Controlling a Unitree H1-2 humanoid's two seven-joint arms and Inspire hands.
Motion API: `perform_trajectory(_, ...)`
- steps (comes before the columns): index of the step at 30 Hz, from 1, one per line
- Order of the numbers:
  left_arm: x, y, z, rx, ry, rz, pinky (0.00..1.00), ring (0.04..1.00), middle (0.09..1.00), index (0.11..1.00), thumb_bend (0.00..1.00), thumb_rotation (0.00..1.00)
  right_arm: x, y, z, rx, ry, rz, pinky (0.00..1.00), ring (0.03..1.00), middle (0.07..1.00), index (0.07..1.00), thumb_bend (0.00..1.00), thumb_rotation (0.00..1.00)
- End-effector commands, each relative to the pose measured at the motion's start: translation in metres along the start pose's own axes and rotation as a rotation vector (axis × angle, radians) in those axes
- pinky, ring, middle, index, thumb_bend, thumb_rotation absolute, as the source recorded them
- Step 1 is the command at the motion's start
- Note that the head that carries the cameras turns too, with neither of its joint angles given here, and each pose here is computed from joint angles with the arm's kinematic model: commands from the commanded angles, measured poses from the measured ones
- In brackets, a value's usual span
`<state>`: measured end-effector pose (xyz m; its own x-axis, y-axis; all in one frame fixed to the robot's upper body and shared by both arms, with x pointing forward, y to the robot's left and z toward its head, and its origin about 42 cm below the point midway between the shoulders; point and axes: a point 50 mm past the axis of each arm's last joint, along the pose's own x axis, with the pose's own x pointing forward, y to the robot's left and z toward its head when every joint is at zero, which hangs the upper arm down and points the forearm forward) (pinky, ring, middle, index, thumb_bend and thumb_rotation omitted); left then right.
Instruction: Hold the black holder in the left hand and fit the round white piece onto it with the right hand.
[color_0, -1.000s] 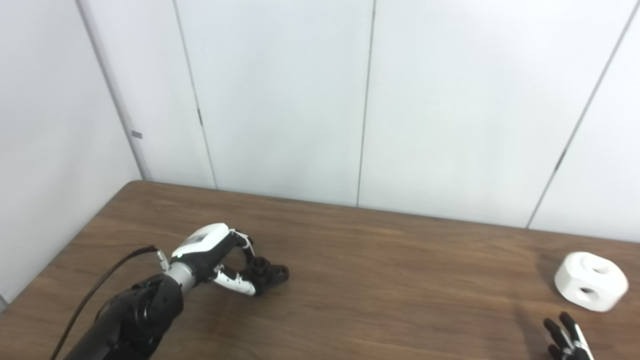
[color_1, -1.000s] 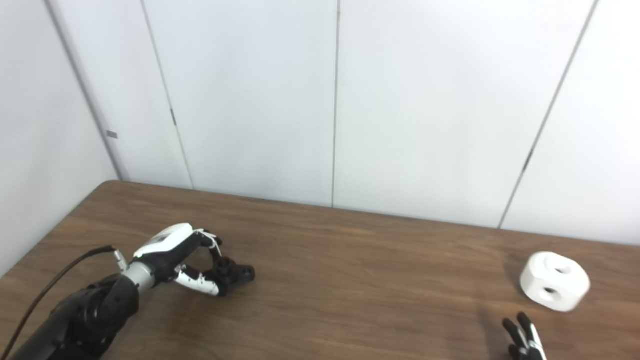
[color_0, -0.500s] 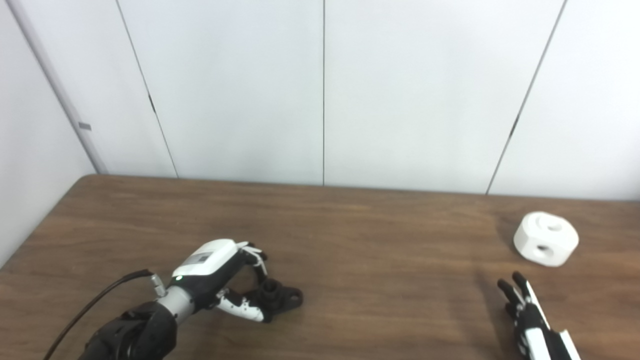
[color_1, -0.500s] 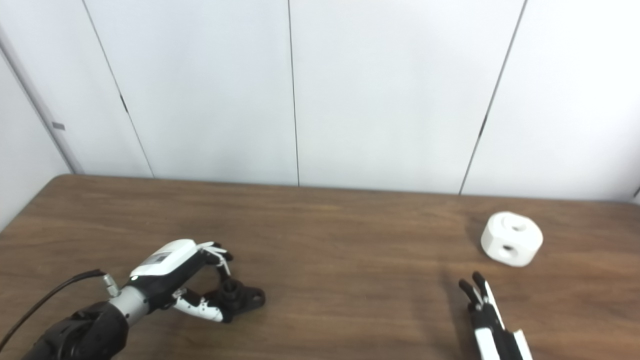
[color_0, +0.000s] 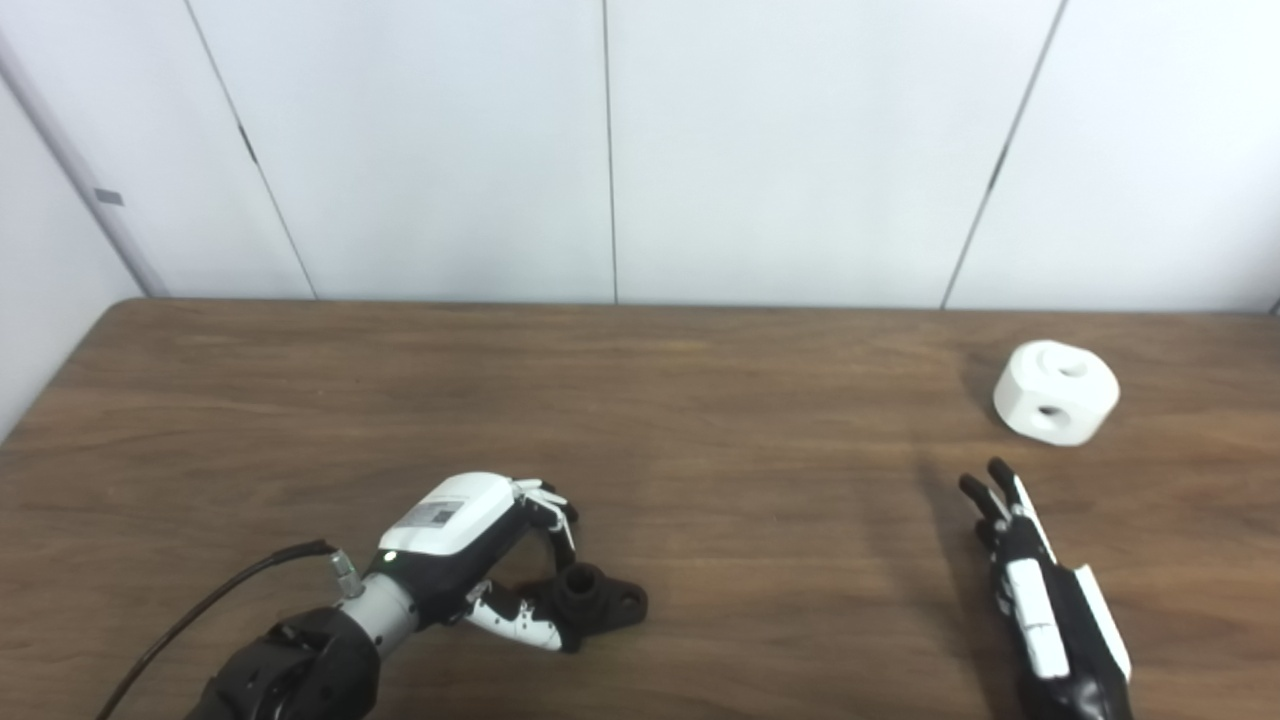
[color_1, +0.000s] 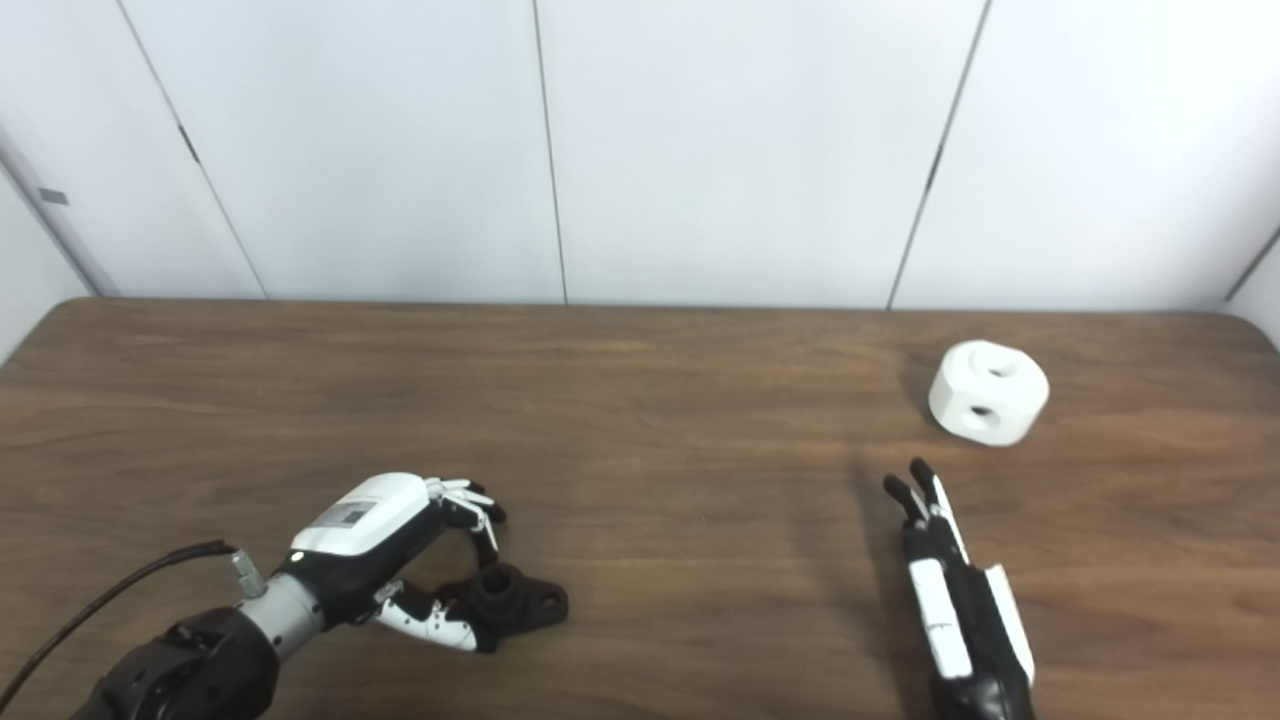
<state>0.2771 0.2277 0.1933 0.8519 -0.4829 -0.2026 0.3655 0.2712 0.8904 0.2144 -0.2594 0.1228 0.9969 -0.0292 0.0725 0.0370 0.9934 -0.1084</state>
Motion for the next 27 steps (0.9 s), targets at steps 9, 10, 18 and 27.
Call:
perform_trajectory(9,-0.004,-0.016,0.039,0.003,-0.100,0.001,0.95,0.920,0.820,0.486,0.52,0.05,-0.008,0.011,0.005,0.023,0.013,-0.001,1.00,0.976,0.929,0.983,0.59,0.98)
perform_trajectory(10,-0.004,-0.019,0.041,0.004,-0.103,-0.002,0.95,0.921,0.822,0.486,0.52,0.05,-0.008,0.011,0.006,0.024,0.013,0.001,1.00,0.982,0.928,0.981,0.59,0.98)
perform_trajectory(18,-0.005,-0.045,0.056,-0.024,-0.123,-0.007,0.95,0.917,0.817,0.486,0.52,0.05,-0.008,0.012,0.011,0.022,0.013,0.004,1.00,0.977,0.928,0.983,0.58,0.98)
perform_trajectory(27,-0.008,-0.069,0.061,-0.069,-0.081,0.012,0.94,0.913,0.813,0.485,0.52,0.05,-0.006,0.012,0.015,0.023,0.002,0.008,1.00,0.970,0.933,0.991,0.57,0.98)
